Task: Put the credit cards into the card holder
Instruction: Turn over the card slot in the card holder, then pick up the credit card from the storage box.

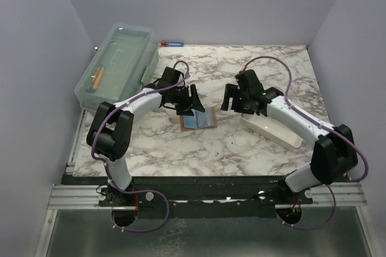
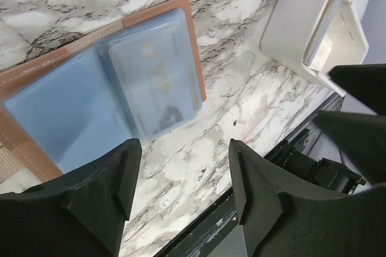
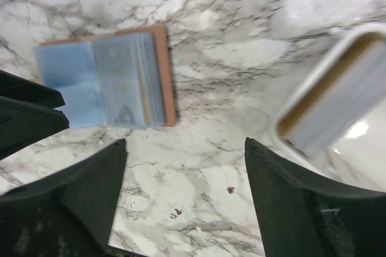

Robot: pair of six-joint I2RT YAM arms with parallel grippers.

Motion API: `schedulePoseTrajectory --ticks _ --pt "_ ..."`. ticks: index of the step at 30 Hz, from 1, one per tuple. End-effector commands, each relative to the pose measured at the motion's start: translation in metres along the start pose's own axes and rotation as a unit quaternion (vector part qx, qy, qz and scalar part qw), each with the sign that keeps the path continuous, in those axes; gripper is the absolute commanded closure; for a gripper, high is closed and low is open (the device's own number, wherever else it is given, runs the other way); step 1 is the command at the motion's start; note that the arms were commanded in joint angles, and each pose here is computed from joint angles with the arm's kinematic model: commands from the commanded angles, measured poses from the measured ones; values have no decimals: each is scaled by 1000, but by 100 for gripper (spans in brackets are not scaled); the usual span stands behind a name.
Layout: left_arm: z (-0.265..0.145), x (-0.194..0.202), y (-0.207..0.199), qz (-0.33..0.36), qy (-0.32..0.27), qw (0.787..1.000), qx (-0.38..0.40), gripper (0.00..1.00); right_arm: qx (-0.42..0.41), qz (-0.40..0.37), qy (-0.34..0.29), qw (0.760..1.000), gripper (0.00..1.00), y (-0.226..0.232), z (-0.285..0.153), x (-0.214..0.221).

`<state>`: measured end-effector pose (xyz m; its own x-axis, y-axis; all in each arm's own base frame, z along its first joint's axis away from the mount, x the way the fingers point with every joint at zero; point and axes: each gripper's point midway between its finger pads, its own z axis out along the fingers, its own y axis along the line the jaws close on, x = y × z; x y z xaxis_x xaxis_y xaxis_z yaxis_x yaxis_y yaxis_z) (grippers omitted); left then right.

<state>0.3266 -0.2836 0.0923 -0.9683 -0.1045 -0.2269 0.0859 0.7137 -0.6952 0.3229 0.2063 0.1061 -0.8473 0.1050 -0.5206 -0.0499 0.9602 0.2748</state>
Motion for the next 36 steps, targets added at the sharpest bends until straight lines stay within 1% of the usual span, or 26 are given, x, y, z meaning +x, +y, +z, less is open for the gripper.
schedulePoseTrajectory --ticks 1,5,8,12,19,25,34,36 --pt "-20 -7 -15 34 -24 999 15 34 62 94 -60 992 14 -41 -40 -19" --pt "-23 -4 -21 37 -18 999 30 34 15 178 -86 980 9 -60 -39 -22" --pt "-27 -3 -23 42 -21 998 31 33 1 214 -98 972 7 -72 -33 -26" --pt "-30 -2 -28 47 -21 998 40 33 -11 243 -90 966 7 -75 -23 -24" --pt "-35 -2 -33 54 -28 997 44 32 -38 281 -86 955 8 -83 -7 -21" --pt "-34 -1 -33 53 -24 997 46 32 -44 296 -77 951 8 -91 8 -14" --pt "-29 4 -34 52 -13 997 50 32 -86 307 -82 944 18 -86 10 -13" --pt "-28 4 -33 51 -12 997 50 32 -100 305 -98 942 19 -84 7 -21"
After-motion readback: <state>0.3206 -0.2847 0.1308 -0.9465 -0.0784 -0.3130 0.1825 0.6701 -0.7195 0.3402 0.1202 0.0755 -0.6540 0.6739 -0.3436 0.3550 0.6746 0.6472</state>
